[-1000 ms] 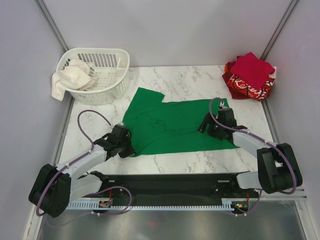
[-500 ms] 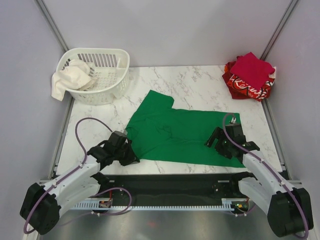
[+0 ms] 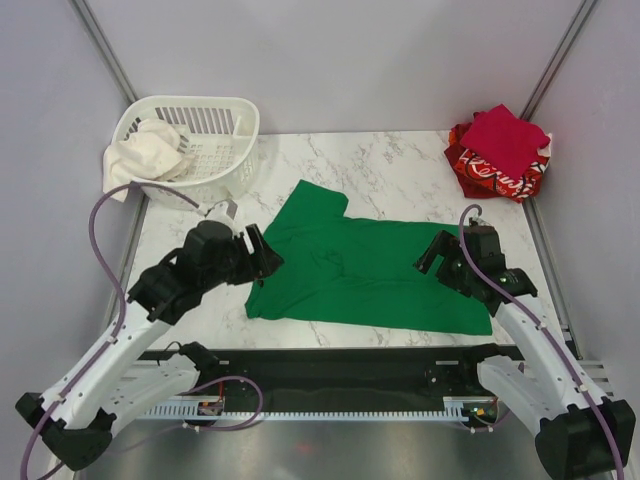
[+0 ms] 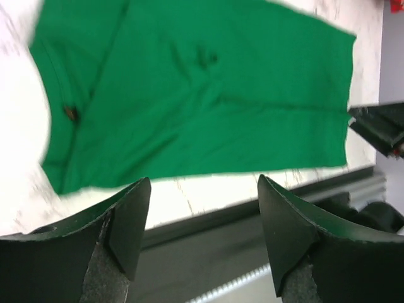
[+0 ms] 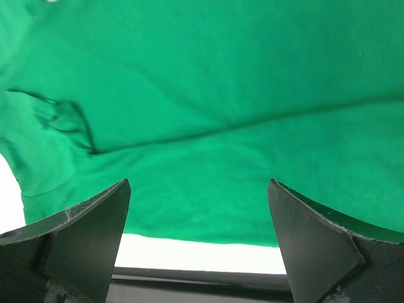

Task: Fold and stack the t-shirts
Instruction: Fold the tshirt

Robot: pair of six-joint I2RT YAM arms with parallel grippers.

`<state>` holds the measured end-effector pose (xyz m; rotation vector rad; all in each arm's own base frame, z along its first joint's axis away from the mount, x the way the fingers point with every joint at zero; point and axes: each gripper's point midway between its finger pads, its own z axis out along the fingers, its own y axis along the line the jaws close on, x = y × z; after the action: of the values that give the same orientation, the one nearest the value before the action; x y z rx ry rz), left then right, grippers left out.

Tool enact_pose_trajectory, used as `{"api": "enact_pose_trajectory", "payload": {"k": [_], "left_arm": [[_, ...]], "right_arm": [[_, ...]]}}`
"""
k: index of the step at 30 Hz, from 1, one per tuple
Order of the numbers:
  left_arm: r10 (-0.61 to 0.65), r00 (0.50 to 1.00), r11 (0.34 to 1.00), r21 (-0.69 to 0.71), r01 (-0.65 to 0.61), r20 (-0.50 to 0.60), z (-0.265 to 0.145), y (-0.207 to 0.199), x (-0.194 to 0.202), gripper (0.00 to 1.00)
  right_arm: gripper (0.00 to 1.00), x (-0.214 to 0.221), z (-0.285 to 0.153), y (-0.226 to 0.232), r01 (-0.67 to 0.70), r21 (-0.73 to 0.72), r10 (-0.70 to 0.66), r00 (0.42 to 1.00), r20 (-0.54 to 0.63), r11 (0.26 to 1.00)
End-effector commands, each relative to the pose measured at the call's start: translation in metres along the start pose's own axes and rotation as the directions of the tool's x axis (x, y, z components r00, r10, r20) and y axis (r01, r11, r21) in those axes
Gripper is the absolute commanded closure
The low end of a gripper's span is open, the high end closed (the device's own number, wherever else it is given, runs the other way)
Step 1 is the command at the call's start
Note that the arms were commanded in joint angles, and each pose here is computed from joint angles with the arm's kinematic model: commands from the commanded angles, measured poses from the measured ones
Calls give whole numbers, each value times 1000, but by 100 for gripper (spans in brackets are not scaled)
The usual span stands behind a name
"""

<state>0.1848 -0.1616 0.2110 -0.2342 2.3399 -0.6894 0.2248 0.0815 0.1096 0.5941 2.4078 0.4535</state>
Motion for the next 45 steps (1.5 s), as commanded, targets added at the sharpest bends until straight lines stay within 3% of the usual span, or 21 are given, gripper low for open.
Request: {"api": "enact_pose_trajectory", "payload": {"k": [1, 4, 8, 14, 15, 19, 30, 45], "left_arm": [[213, 966, 974, -113, -198, 148, 22, -4, -55, 23], [343, 931, 933, -156, -324, 122, 66, -18, -82, 23], [391, 888, 920, -80, -383, 243, 112, -47, -138, 23], [472, 862, 879, -172, -445, 184, 195, -24, -179, 23], [480, 867, 871, -184, -455, 133, 218, -11, -172, 23], [441, 892, 890, -169, -422, 95, 251, 7, -181, 23], [358, 933, 925, -144, -350, 31, 302, 33, -177, 25], [411, 911, 903, -151, -401, 36, 326, 33, -190, 24]], "right_arm": [[2, -22, -8, 15, 69, -43, -66, 996, 66, 997], [2, -19, -7, 27, 110, -108, -106, 994, 40, 988], [2, -16, -9, 32, 158, -142, -156, 987, 26, 977], [2, -11, -22, 34, 219, -188, -215, 976, 43, 958], [2, -11, -24, 36, 221, -207, -213, 975, 61, 953], [2, -9, -23, 45, 212, -263, -201, 977, 72, 941], [2, -4, -18, 52, 265, -315, -261, 964, 56, 911], [2, 4, -15, 52, 272, -337, -279, 960, 28, 901]]}}
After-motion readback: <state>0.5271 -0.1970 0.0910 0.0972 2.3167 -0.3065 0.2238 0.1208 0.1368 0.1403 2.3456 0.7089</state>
